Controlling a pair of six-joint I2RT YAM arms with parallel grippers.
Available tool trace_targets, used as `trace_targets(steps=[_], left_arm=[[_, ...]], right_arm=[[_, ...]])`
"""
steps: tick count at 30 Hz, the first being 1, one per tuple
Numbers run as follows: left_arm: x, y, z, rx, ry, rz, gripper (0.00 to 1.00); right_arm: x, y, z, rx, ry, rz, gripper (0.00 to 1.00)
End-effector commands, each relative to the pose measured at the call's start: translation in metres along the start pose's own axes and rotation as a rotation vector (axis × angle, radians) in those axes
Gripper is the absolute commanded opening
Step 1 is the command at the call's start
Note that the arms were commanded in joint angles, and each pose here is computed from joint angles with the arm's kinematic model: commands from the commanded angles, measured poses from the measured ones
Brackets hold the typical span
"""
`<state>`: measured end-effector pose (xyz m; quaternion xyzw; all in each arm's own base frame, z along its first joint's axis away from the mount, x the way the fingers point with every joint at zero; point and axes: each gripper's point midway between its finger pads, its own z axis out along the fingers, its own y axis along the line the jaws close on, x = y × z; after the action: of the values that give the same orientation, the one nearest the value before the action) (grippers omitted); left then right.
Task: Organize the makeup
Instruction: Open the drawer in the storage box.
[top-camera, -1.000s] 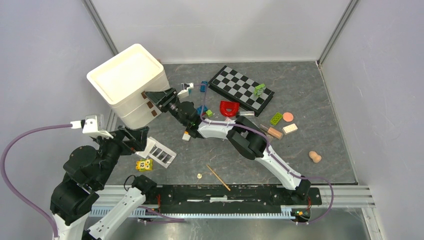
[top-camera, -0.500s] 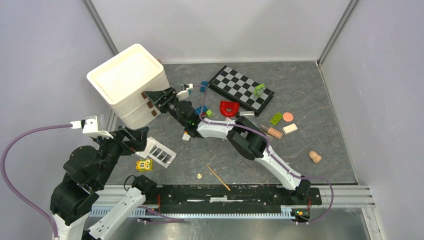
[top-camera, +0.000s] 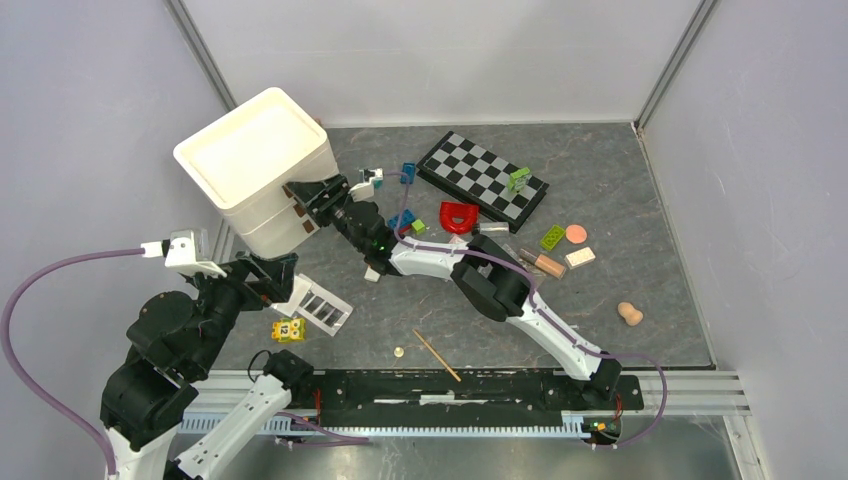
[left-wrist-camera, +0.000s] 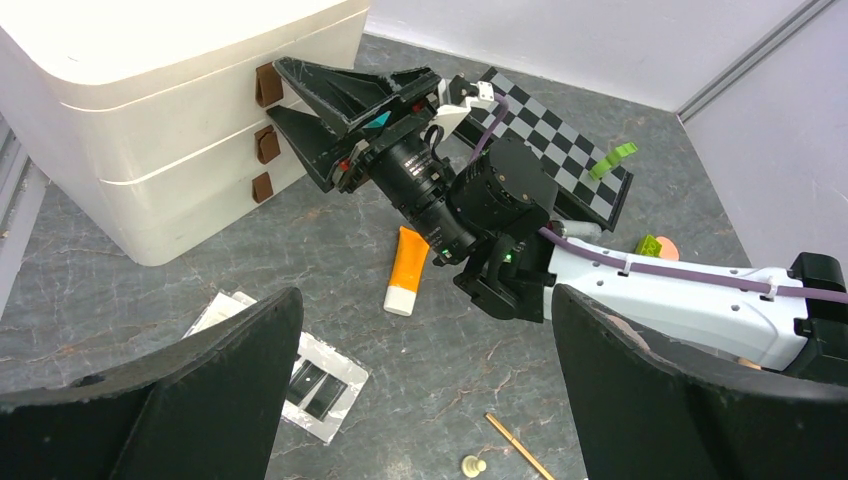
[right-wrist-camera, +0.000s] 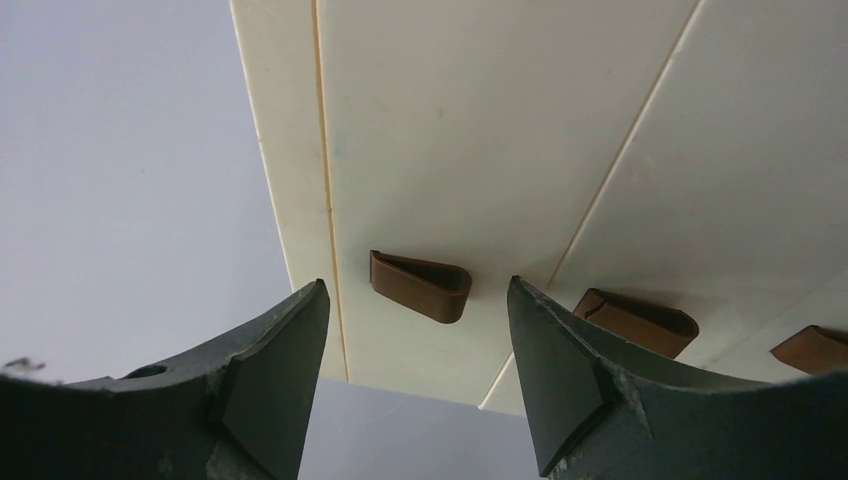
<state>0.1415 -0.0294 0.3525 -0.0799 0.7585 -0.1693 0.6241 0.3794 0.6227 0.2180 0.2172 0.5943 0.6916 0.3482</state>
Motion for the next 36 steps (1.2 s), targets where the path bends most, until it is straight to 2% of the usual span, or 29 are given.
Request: trace_targets(steps=[1,8,9,10,21,36], left_arm=[[-0.0053,-0.0002,-0.001,0.002,-0.017,0.012,1.0],[-0.0059,0.0013,-0.0023,-0.002,-0.024,0.013,1.0],[-0.0058,0.0015,-0.0026,-0.001,-0.025,0.013,1.0],[-0.0054,0.0017,-0.0027,-0.001,-0.024,0.013,1.0],[-0.0052,0.0014,-0.002,-0.001,-0.022,0.014,1.0],[-0.0054,0.0018,-0.0023,-0.002,-0.025,0.015,1.0]], right_arm=[[-0.0006,0.0167,0.0049,-0.035,-0.027,0.025,0.71],[0.001,0.0175,0.0059,-0.038,-0.03,0.027,0.64],[0.0014,0.0146,0.0063,-0.038,-0.031,-0.042,0.64],[0.0009,0.0182,0.0067,-0.04,-0.031,0.026,0.64],[0.001,0.0206,0.007,-0.047,-0.036,0.031,0.54],[-0.0008,0.0224,0.0065,-0.06,-0.045,0.038,0.19]])
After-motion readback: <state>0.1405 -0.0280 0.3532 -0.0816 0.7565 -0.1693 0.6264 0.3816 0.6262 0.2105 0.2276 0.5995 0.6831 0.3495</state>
